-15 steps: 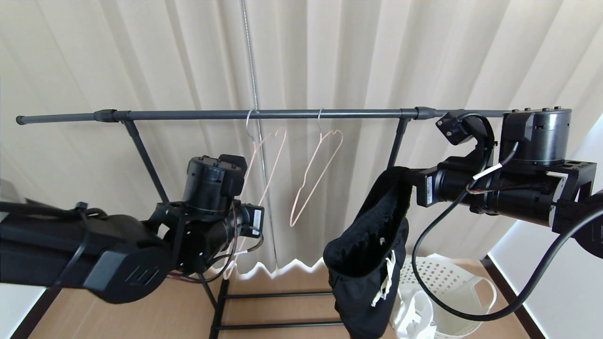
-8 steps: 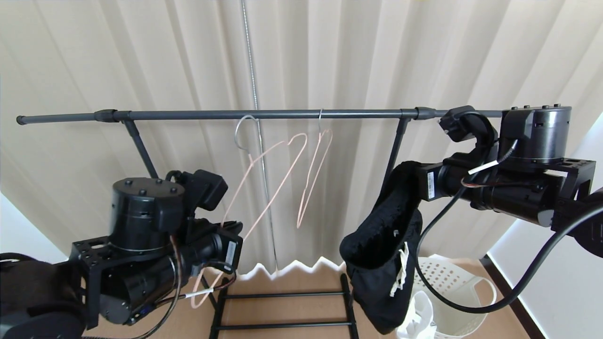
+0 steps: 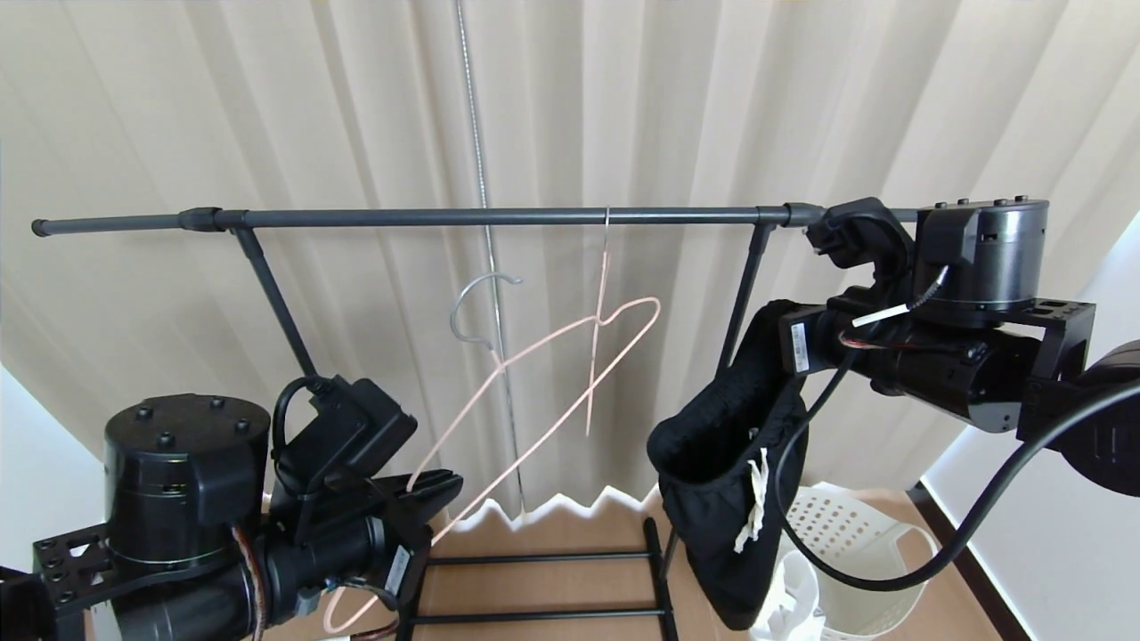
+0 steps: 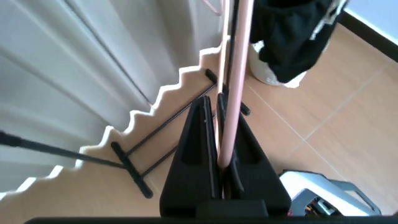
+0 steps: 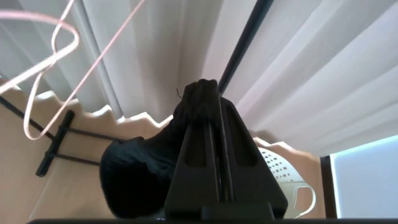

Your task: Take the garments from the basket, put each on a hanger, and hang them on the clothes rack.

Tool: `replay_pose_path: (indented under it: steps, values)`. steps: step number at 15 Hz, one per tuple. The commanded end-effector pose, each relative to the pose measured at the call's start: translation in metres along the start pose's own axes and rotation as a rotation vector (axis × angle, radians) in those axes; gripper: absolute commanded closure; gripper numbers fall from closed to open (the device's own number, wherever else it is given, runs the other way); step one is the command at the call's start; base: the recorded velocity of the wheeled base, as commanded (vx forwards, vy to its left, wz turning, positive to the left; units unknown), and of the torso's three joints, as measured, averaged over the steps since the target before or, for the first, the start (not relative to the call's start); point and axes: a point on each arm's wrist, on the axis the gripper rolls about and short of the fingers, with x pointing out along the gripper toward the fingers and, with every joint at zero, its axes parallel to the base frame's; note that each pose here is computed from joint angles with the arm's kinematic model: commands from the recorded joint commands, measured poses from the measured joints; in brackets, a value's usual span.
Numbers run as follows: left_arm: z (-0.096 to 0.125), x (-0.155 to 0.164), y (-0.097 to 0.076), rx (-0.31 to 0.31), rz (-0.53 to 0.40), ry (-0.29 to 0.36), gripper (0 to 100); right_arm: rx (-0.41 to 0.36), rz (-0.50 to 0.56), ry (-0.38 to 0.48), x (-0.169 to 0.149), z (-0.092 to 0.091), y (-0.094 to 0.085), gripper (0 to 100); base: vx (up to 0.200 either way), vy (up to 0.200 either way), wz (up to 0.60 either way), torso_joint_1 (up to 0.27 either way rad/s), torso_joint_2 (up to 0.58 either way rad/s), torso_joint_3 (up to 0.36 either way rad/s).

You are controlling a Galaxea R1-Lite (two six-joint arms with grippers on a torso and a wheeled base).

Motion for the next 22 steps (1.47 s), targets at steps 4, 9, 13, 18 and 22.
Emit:
replay_pose_path:
  steps: [4,9,13,18,22]
  values:
    - [-0.005,-0.002,-0.004,0.021,-0.103,-0.001,100,-0.005,-0.036,0.018,0.015,-0.003,0.006,100,0.000,0.000,0.00,0.000,0.00,0.000]
    - [-0.005,0.013,-0.020,0.057,-0.188,0.023,100,-0.001,-0.030,0.016,0.017,-0.002,0.007,100,0.000,0.000,0.00,0.000,0.00,0.000]
    - [-0.004,0.021,-0.025,0.058,-0.212,0.035,100,0.005,-0.009,-0.020,0.019,-0.003,0.016,100,0.000,0.000,0.00,0.000,0.00,0.000]
    - [0.008,0.050,-0.034,-0.055,-0.228,0.049,100,-0.004,0.040,-0.015,0.010,-0.007,0.033,100,0.000,0.000,0.00,0.000,0.00,0.000]
    - [0.013,0.057,-0.036,-0.074,-0.181,0.016,100,0.004,0.063,-0.037,-0.002,-0.003,0.047,100,0.000,0.000,0.00,0.000,0.00,0.000]
